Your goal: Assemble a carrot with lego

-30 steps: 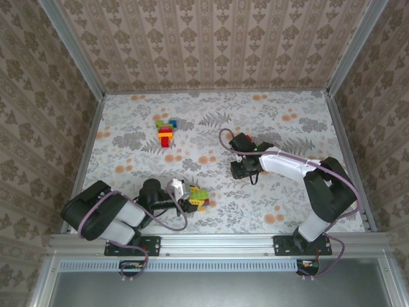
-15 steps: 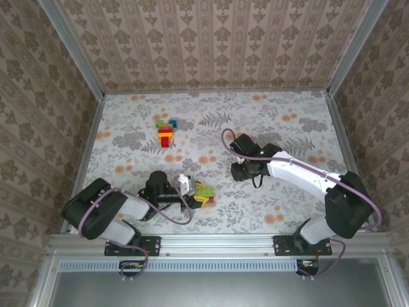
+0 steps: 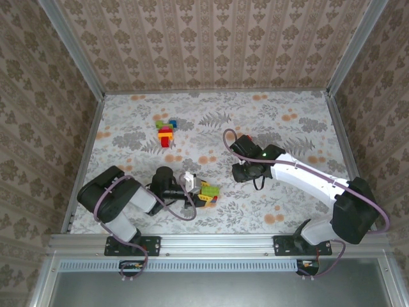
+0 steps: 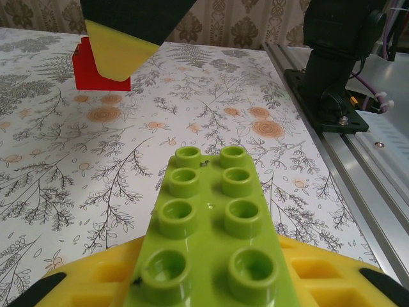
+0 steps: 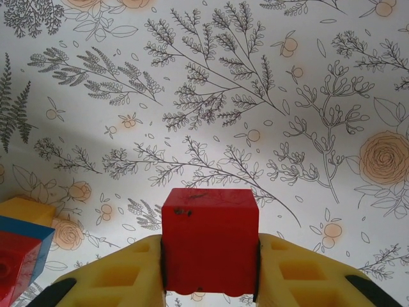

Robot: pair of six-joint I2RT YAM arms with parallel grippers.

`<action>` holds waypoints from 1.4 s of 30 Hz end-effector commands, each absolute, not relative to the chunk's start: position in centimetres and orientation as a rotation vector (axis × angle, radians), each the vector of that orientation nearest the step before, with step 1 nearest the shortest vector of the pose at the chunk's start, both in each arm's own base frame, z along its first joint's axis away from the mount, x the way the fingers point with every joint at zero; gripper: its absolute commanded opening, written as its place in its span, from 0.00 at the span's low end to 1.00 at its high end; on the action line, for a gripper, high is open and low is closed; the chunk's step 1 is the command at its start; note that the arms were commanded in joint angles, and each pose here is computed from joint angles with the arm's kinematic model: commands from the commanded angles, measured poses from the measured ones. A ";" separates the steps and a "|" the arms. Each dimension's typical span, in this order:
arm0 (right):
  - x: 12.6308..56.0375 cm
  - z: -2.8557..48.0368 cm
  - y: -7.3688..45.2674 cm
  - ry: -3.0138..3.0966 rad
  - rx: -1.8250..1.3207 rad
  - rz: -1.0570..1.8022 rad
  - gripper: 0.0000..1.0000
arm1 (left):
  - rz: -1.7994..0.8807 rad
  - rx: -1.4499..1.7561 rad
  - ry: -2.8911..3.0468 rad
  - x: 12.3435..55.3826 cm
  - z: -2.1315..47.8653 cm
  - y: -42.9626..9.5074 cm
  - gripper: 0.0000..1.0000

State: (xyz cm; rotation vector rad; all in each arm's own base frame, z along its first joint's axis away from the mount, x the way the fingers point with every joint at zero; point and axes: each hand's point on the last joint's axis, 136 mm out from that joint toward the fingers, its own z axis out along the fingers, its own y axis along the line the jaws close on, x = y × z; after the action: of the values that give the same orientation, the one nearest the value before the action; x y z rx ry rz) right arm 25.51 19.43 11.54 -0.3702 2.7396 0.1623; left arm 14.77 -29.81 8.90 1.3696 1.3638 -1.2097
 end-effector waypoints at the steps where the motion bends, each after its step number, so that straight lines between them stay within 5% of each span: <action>1: 25.3 12.8 19.1 2.731 -0.346 0.144 0.33 | -1.211 1.373 1.342 14.2 9.3 -29.4 0.39; 42: 25.4 13.9 17.1 2.640 -0.292 0.130 0.32 | -1.192 1.363 1.193 14.8 12.1 -34.9 0.32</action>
State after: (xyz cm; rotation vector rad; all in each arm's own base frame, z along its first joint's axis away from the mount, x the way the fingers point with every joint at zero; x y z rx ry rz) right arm 25.42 18.03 13.35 -0.3210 2.6647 0.1511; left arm 14.64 -34.15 11.26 1.3757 1.2280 -1.1799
